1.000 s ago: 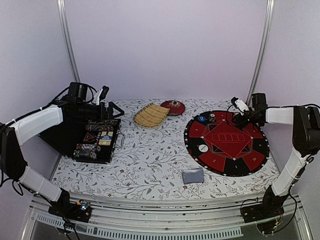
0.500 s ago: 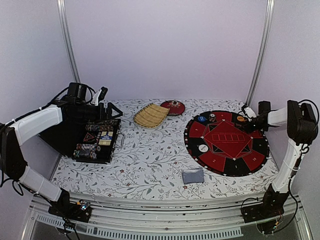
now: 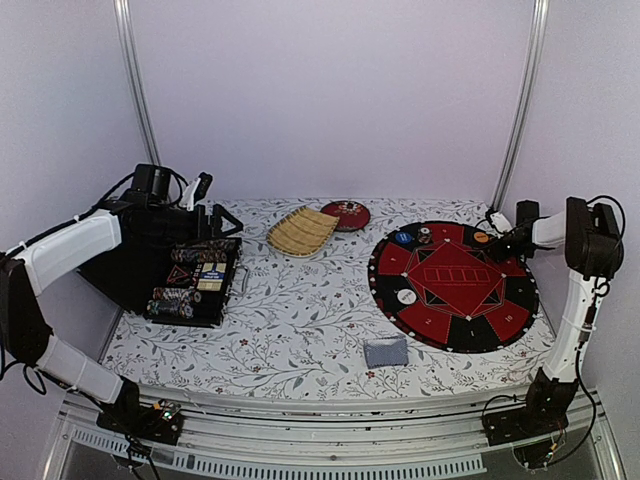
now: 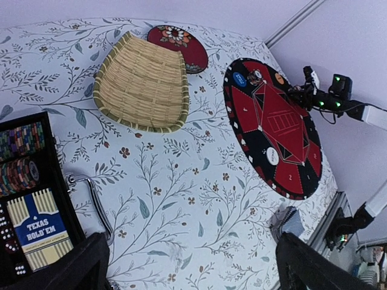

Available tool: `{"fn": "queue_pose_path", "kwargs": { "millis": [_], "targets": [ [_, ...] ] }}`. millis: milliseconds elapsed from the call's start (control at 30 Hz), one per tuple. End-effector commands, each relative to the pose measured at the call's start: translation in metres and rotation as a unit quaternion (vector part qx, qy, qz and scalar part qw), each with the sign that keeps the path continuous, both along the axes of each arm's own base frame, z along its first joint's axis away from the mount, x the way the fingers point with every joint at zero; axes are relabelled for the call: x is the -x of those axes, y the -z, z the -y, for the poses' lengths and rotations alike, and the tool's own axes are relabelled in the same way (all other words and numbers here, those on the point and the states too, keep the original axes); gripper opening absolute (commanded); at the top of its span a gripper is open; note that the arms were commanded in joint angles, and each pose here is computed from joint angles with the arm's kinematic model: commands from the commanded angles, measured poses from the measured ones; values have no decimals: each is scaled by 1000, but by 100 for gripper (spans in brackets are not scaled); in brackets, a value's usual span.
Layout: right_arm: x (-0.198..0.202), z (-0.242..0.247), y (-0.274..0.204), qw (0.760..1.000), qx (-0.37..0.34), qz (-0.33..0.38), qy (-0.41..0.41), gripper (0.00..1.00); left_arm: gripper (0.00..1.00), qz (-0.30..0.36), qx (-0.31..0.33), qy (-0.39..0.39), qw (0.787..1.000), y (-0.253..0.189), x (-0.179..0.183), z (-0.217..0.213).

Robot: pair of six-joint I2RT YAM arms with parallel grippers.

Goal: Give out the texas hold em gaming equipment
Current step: Place the poker chips pile in the big blind area.

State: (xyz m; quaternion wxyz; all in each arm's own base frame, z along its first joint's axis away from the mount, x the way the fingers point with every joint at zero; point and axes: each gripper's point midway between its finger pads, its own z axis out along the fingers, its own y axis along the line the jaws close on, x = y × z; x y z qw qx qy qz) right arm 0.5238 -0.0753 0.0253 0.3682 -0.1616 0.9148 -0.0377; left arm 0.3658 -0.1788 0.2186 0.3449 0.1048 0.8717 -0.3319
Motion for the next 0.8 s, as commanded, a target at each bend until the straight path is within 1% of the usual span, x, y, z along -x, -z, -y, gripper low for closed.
{"fn": "queue_pose_path", "kwargs": {
  "millis": [0,267,533,767],
  "targets": [
    [-12,8,1,1000,0,7,5,1,98,13,0,-11,1000,-12,-2,-6],
    [-17,11,3,1000,-2,-3,7,1,98,12,1,-13,1000,-11,-3,-7],
    [-3,13,16,999,21,-37,-2,2,98,14,-3,-15,1000,-10,-1,-9],
    [0,16,23,998,29,-63,-3,2,98,13,-2,-14,1000,-8,-1,-8]
  ]
}}
